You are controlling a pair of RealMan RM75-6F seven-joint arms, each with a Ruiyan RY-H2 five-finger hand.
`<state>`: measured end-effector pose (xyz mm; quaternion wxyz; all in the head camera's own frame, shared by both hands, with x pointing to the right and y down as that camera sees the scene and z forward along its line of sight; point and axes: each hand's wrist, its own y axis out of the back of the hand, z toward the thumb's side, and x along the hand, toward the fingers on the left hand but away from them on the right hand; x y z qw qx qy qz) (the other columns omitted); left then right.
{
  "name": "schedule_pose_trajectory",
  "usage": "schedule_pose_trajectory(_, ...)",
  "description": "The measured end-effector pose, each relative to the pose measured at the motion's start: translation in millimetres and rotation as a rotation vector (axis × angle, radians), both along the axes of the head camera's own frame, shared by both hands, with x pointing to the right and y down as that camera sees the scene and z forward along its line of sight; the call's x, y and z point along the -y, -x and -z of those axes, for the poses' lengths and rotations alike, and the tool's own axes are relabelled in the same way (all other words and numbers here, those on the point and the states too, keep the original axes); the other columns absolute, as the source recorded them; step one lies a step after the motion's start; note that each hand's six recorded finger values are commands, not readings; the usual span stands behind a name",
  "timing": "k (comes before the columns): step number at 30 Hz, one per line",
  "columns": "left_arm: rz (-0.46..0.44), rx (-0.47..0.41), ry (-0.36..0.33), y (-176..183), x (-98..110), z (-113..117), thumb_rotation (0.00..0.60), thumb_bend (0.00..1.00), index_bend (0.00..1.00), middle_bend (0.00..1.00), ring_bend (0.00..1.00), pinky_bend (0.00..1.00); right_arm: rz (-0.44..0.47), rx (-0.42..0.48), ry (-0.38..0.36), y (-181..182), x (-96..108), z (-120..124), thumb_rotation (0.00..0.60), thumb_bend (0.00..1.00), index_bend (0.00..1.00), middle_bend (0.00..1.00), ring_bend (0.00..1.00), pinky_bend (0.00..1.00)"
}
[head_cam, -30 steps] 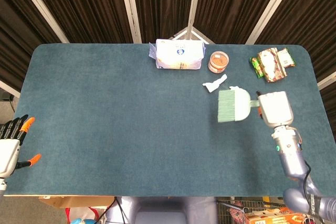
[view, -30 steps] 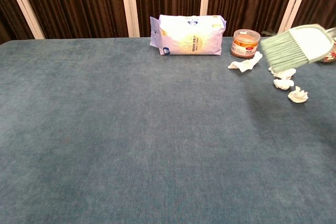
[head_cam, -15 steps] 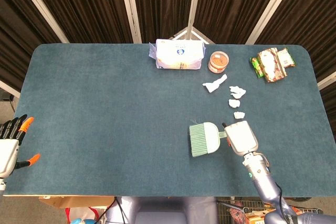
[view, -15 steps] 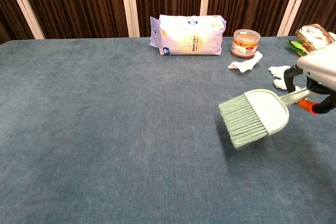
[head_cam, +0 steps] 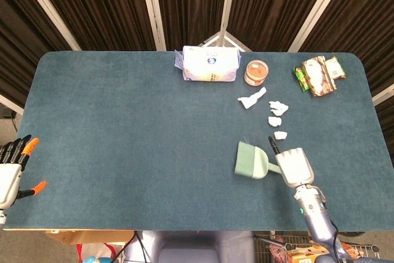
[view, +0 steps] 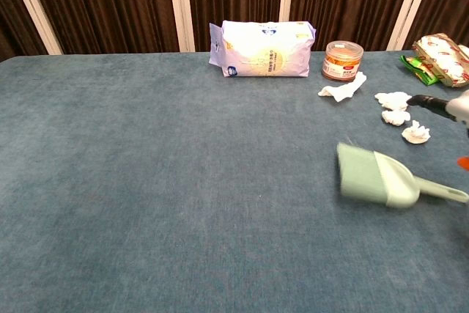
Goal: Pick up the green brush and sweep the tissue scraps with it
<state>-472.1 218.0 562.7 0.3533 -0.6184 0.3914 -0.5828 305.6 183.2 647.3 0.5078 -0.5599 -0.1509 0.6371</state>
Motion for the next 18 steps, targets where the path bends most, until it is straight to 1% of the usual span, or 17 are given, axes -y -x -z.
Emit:
schedule_pose_trajectory(4,0.003,0.002,0.002,0.8,-0.2,-0.3,0.6,0.0,0.0,0.0,0.0,0.0,-0.045,-0.004,-0.02,-19.9,0.0,9.0,0.6,0.36,0.0,0.98,1.0,0.96)
schedule_pose_trajectory(5,0.002,0.003,0.002,0.7,0.0,-0.3,0.6,0.0,0.0,0.0,0.0,0.0,-0.059,0.002,-0.025,-24.4,0.0,11.5,0.6,0.36,0.0,0.97,0.98,0.95)
schedule_pose_trajectory(7,0.002,0.003,0.002,0.4,-0.1,-0.4,0.6,0.0,0.0,0.0,0.0,0.0,-0.1,0.026,-0.042,-36.1,0.0,19.5,0.6,0.36,0.0,0.93,0.93,0.91)
schedule_pose_trajectory(8,0.001,0.004,0.002,0.3,-0.2,-0.5,0.6,0.0,0.0,0.0,0.0,0.0,-0.11,0.035,-0.048,-38.9,0.0,21.7,0.6,0.36,0.0,0.85,0.86,0.85)
schedule_pose_trajectory(9,0.001,0.004,0.002,0.1,-0.2,-0.5,0.6,0.0,0.0,0.0,0.0,0.0,-0.125,0.049,-0.057,-42.8,0.0,25.1,0.6,0.36,0.0,0.72,0.74,0.74)
schedule_pose_trajectory(10,0.001,0.004,0.002,-0.1,-0.2,-0.5,0.6,0.0,0.0,0.0,0.0,0.0,-0.145,0.071,-0.069,-47.7,-0.2,29.6,0.6,0.36,0.0,0.62,0.63,0.64)
schedule_pose_trajectory(12,0.0,0.005,-0.001,-0.2,0.3,0.1,0.6,0.0,0.0,0.0,0.0,0.0,-0.174,0.107,-0.085,-54.6,-1.3,36.2,0.6,0.36,0.0,0.31,0.29,0.31)
schedule_pose_trajectory(14,0.0,0.007,-0.004,0.4,0.7,0.5,0.6,0.0,0.0,0.0,0.0,0.0,-0.203,0.156,-0.098,-61.6,-3.5,43.8,0.6,0.36,0.0,0.14,0.1,0.15)
schedule_pose_trajectory(15,0.001,0.008,-0.005,0.8,0.9,0.4,0.6,0.0,0.0,0.0,0.0,0.0,-0.212,0.178,-0.103,-64.0,-4.5,47.2,0.6,0.35,0.0,0.07,0.04,0.1)
schedule_pose_trajectory(17,0.002,0.014,-0.005,2.1,1.3,0.2,0.6,0.0,0.0,0.0,0.0,0.0,-0.223,0.232,-0.116,-67.8,-6.8,55.7,0.6,0.35,0.0,0.01,0.0,0.05)
schedule_pose_trajectory(18,0.003,0.02,-0.004,3.3,1.5,-0.1,0.6,0.0,0.0,0.0,0.0,0.0,-0.223,0.257,-0.123,-68.7,-7.8,59.6,0.6,0.35,0.0,0.0,0.0,0.03)
